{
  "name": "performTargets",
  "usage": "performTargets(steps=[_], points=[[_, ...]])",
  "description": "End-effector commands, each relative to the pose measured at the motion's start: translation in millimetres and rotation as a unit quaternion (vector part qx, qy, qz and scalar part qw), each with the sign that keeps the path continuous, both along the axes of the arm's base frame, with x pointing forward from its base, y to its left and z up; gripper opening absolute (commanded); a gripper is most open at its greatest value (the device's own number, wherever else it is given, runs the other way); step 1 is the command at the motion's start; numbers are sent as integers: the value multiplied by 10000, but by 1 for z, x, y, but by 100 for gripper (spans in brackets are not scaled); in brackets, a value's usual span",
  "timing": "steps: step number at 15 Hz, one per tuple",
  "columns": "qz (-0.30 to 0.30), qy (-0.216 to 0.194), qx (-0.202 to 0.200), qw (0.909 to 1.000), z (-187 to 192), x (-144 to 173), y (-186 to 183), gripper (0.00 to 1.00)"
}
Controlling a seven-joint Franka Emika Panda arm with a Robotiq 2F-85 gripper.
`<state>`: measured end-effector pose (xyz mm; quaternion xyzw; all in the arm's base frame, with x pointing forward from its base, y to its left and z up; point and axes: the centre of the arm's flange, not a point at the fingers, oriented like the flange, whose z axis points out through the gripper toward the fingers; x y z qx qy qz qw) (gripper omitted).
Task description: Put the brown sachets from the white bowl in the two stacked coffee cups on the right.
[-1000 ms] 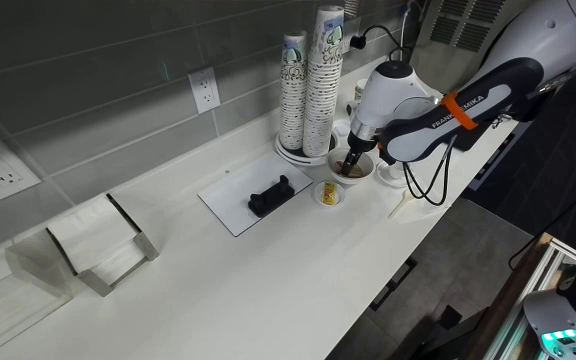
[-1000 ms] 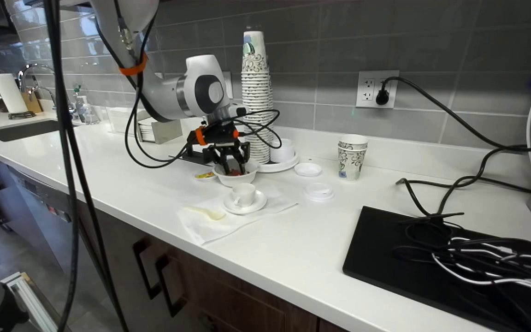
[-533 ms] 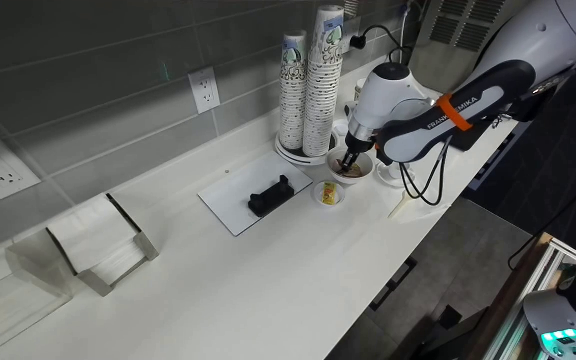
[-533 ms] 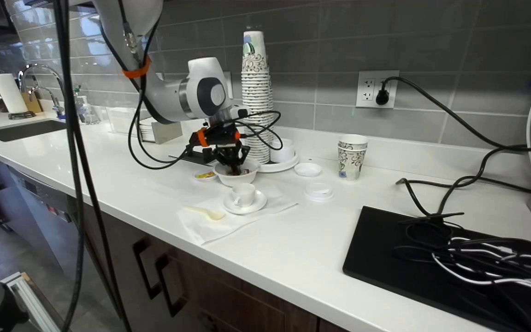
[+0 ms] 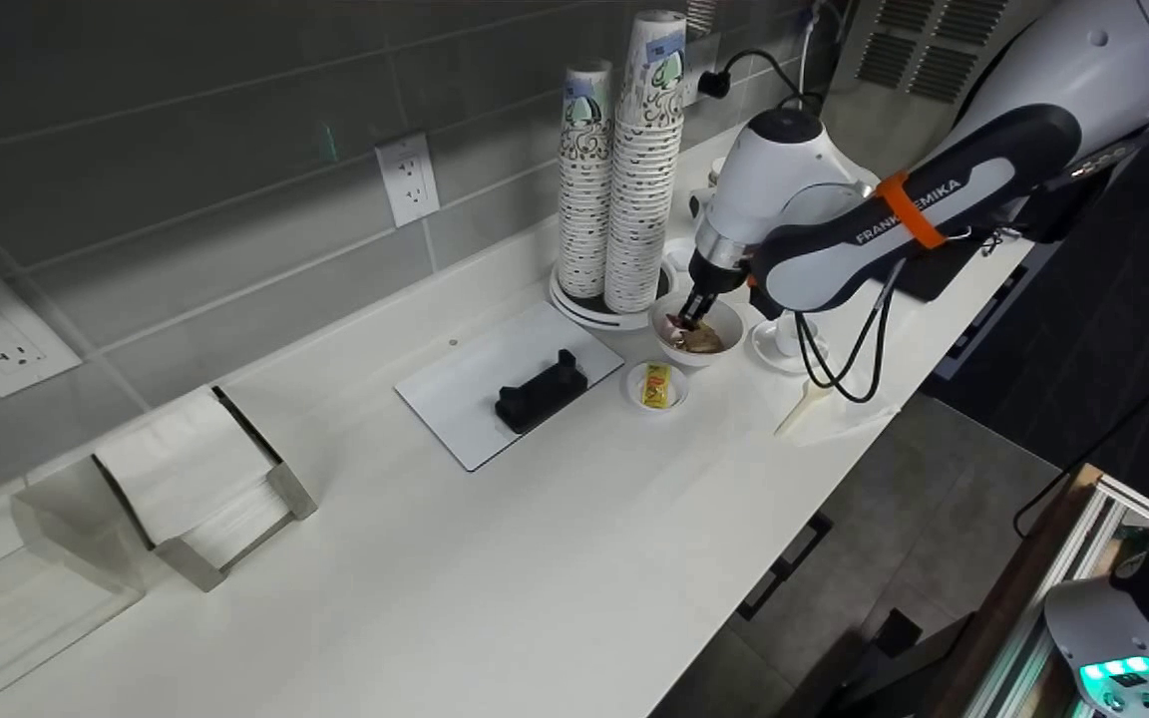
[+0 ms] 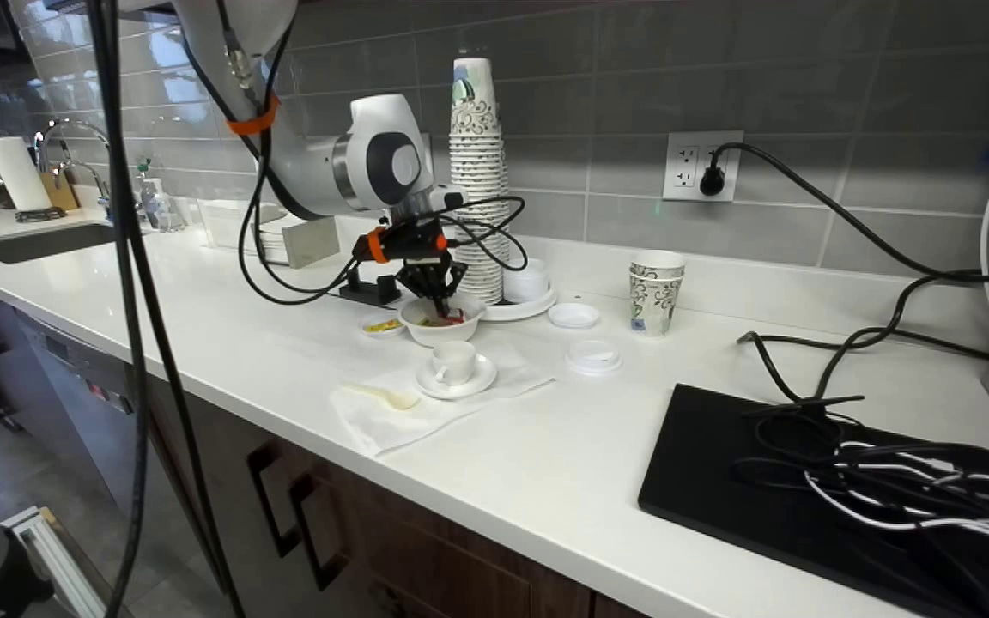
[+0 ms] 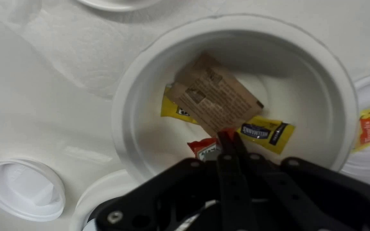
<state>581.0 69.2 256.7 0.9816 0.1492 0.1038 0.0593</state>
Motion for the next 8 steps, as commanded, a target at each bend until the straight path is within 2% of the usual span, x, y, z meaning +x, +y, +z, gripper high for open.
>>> performTargets(steps=[1, 4, 8], points=[[-555, 168, 219, 9981, 46, -14, 6, 0], [-969, 102, 386, 9945, 77, -20, 5, 0], [-1658, -564, 399, 9837, 121, -17, -19, 0]])
